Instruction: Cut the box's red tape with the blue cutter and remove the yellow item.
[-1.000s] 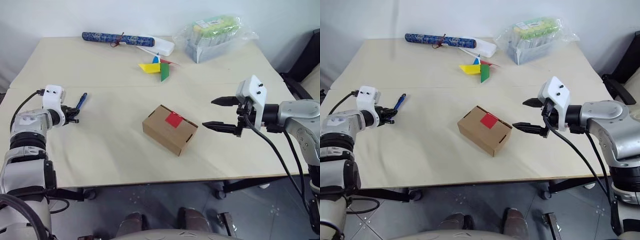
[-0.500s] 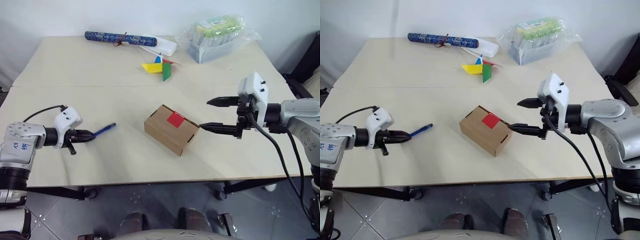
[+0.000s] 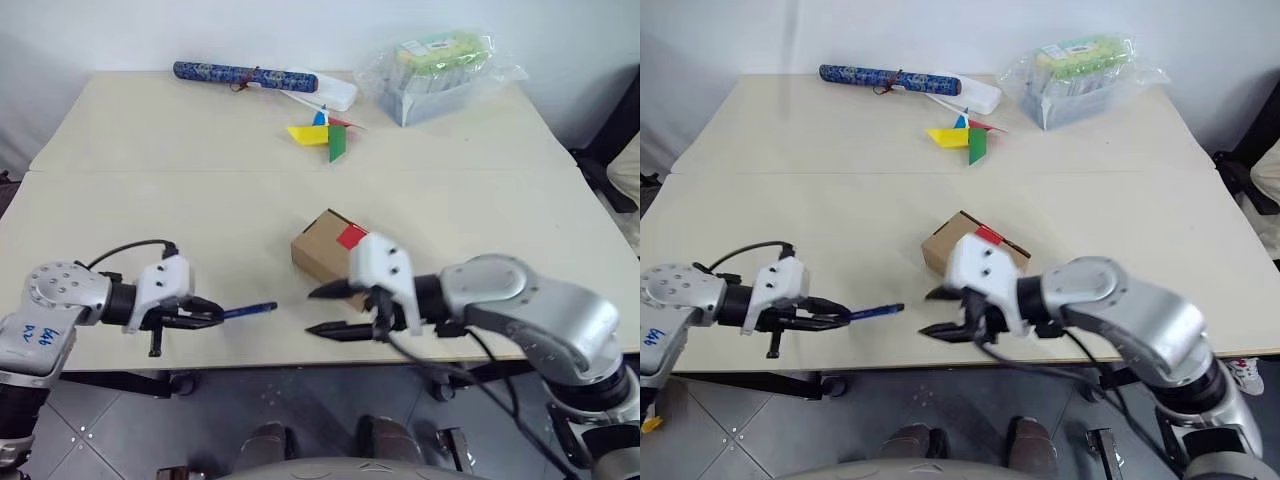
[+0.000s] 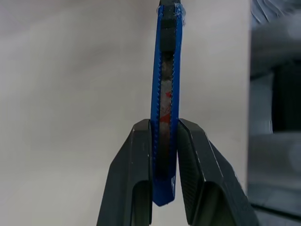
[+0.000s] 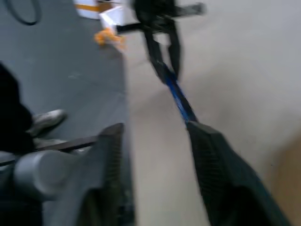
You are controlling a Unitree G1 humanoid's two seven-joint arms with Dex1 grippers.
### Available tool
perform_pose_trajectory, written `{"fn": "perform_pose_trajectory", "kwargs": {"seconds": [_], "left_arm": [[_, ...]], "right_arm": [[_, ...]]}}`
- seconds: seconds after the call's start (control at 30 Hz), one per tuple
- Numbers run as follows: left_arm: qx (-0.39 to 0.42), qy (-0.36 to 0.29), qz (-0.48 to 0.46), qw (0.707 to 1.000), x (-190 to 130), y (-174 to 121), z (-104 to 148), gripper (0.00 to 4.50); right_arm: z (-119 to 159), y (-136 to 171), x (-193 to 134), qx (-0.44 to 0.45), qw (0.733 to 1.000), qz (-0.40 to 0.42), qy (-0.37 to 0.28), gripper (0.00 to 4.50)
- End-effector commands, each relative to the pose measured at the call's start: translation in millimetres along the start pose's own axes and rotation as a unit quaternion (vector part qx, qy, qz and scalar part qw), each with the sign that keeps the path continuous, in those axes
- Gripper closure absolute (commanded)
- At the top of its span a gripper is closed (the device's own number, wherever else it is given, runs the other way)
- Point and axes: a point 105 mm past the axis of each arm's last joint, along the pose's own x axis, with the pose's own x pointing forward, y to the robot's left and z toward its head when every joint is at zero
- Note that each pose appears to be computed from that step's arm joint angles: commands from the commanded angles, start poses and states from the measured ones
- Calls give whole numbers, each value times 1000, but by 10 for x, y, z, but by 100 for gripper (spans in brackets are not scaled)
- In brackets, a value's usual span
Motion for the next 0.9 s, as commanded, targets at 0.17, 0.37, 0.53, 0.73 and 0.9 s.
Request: {"fn": "perform_pose_trajectory", "kwargs": {"seconds": [0.17,0.37,0.53,0.73,0.9], "left_arm": [[60,15,5,998,73,-54,69,410],[109,26,-7,994,211,-155,33,410],[115,32,1,993,263,-176,-5,410],[103,35,-1,994,295,-235,-34,410],[98,34,-1,995,312,-272,-43,410]], "right_arm": [[-38,-72,192,-100,995,-21,21,445],[-182,-135,483,-161,986,-12,43,445],[-245,-168,615,-198,979,-9,56,445],[-303,-118,671,-209,976,11,60,445],[-423,-129,671,-210,974,18,77,445]]}}
